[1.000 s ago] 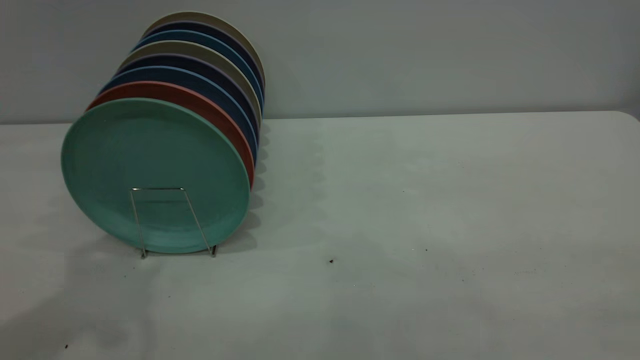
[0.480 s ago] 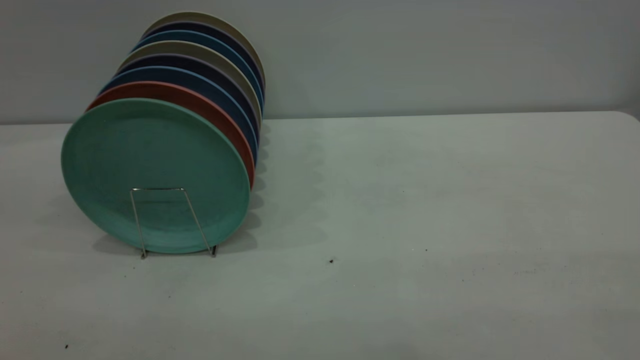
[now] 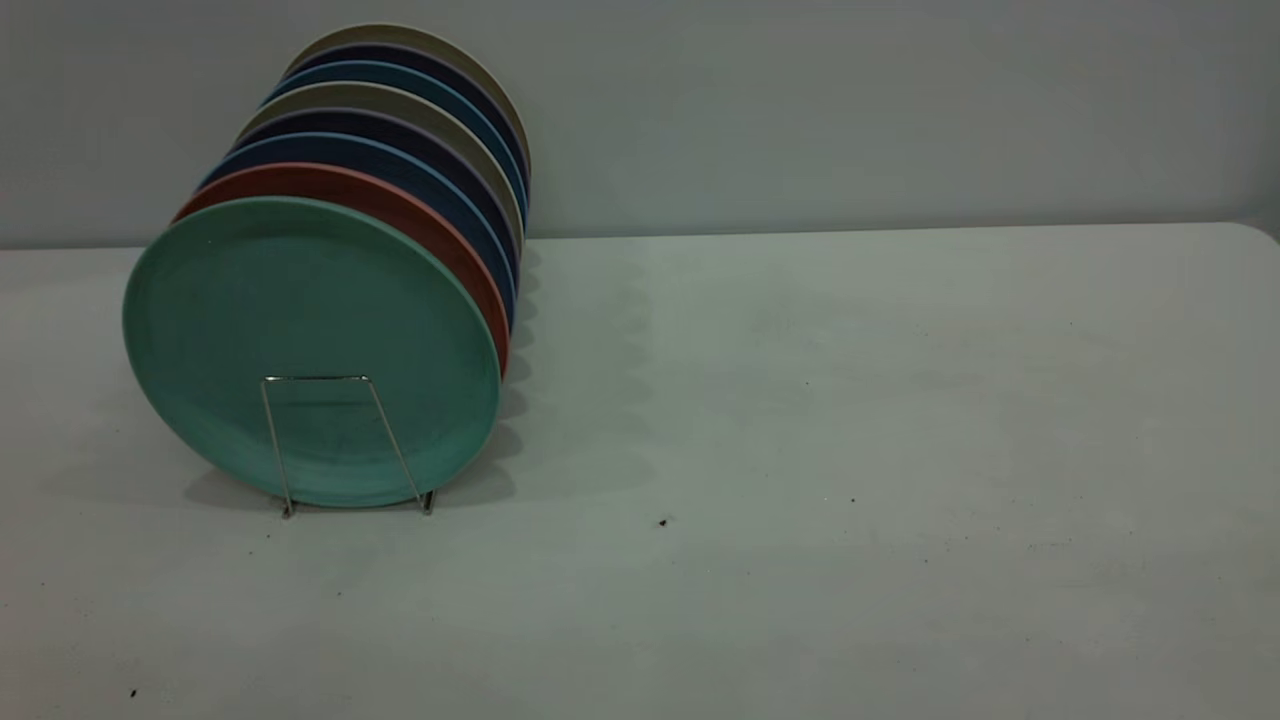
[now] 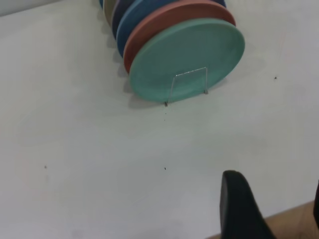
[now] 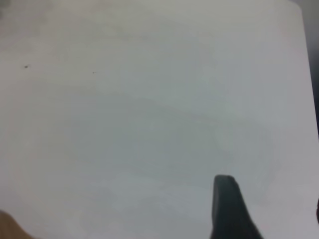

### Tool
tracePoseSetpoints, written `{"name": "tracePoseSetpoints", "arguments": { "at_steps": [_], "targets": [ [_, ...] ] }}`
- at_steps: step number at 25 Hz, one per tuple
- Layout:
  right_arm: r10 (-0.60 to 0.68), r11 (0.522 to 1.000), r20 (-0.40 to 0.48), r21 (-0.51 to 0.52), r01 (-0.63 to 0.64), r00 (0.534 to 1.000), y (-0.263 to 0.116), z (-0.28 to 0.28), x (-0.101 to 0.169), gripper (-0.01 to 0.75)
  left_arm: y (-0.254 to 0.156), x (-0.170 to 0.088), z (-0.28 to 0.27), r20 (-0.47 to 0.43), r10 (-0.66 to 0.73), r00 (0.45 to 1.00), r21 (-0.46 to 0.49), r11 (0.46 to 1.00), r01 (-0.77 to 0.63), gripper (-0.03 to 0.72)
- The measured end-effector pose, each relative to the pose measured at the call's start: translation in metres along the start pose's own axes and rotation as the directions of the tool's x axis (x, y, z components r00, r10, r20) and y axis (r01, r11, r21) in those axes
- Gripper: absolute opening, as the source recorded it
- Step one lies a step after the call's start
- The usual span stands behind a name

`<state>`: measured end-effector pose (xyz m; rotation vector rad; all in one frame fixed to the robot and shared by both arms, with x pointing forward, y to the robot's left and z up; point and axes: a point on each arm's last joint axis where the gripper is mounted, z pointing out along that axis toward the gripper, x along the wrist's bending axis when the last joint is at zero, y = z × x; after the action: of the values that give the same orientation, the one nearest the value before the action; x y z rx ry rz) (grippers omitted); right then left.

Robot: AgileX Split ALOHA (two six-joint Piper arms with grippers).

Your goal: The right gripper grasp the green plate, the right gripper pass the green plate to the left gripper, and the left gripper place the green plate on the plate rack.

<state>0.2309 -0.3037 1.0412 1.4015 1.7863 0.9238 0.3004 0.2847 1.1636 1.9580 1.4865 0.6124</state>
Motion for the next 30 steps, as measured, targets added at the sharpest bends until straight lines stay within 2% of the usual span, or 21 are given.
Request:
{"name": "tracePoseSetpoints", "arguments": {
  "at_steps": [9,14,20,24,30],
  "targets": [
    [0.002,1.000,-0.004,0.001,-0.002,1.000,0.000,0.000,0.000,0.428,-0.089,-0.008,0.042,0.008,-0.032,0.999,0.102,0.994,0.031,0.391],
    [0.002,1.000,-0.004,0.001,-0.002,1.000,0.000,0.000,0.000,0.428,-0.122,-0.005,0.060,-0.043,-0.030,0.999,0.113,0.993,0.035,0.391],
    [0.003,1.000,-0.005,0.000,-0.003,1.000,0.000,0.000,0.000,0.428,-0.127,-0.001,0.058,-0.107,-0.093,0.990,0.092,0.990,0.103,0.391],
    [0.004,1.000,-0.004,0.000,-0.004,1.000,0.000,0.000,0.000,0.428,-0.127,-0.001,0.058,-0.111,-0.105,0.988,0.091,0.989,0.115,0.391],
    [0.037,0.999,0.047,0.003,-0.037,0.998,0.000,0.000,0.001,0.428,-0.127,-0.001,0.058,-0.111,-0.107,0.988,0.090,0.989,0.118,0.391]
  ]
}}
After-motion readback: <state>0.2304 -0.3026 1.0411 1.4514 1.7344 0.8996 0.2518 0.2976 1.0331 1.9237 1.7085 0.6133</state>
